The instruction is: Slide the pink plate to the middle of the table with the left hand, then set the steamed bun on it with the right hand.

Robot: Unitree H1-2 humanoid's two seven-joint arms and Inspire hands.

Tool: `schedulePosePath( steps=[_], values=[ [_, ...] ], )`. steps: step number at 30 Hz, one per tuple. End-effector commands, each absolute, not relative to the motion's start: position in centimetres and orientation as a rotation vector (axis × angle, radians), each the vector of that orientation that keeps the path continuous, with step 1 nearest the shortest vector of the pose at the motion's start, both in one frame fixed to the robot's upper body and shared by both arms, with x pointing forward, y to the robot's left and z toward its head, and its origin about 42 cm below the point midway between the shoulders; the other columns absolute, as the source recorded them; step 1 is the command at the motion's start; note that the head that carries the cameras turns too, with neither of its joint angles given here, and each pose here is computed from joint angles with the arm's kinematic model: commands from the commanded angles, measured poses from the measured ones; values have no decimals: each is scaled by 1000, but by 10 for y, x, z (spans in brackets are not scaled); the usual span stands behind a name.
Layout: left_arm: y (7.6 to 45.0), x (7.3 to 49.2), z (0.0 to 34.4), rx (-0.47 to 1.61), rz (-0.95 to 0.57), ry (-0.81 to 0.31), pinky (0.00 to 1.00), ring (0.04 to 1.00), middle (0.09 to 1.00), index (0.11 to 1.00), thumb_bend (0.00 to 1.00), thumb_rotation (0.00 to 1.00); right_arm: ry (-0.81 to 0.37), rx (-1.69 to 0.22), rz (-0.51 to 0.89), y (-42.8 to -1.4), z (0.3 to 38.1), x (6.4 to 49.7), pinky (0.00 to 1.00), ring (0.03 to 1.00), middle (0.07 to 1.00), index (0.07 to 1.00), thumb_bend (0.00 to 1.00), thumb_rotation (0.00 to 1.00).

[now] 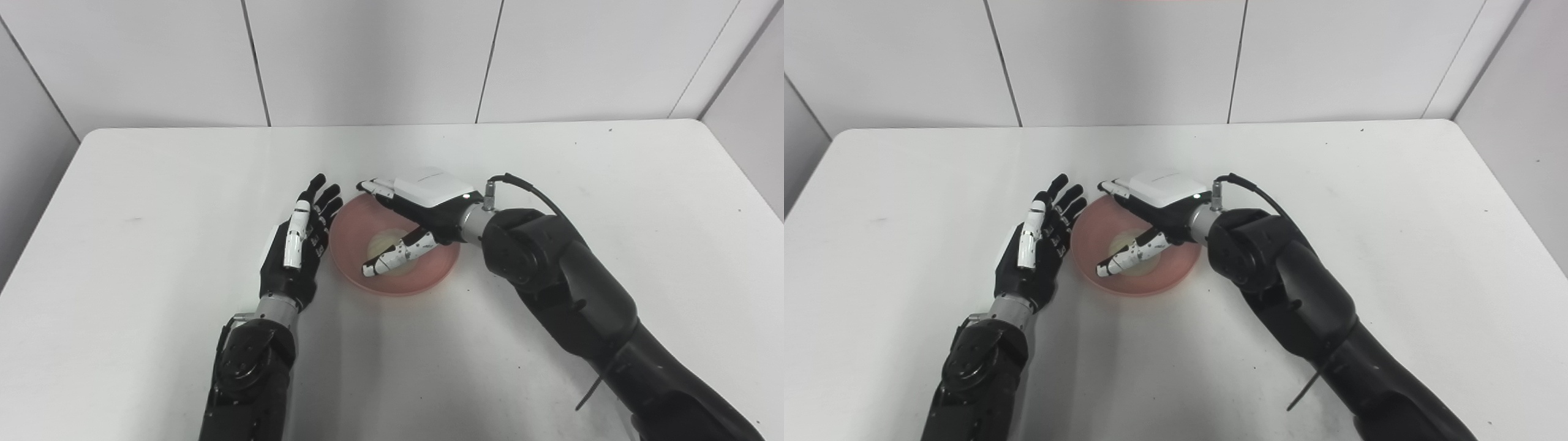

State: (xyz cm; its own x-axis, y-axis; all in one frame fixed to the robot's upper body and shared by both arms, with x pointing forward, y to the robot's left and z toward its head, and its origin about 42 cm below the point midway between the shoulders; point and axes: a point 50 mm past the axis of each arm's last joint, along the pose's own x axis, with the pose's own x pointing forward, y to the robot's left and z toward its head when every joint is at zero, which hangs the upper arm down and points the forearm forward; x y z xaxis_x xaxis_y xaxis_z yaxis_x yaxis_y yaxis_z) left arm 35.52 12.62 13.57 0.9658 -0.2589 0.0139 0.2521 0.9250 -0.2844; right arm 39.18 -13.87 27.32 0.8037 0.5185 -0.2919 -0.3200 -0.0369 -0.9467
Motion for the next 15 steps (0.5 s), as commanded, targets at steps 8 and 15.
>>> schedulePosePath(
  steps=[8,15],
  values=[
    [128,350,127,-298,-251,69,979,943,933,928,361,1000,-310,-1351,573,-146,309,387,869,917,952,1000,954,832],
    [135,344,140,-279,-208,8,953,925,920,918,366,1000,-360,-1043,498,-169,293,388,761,885,951,1000,934,831]
  ],
)
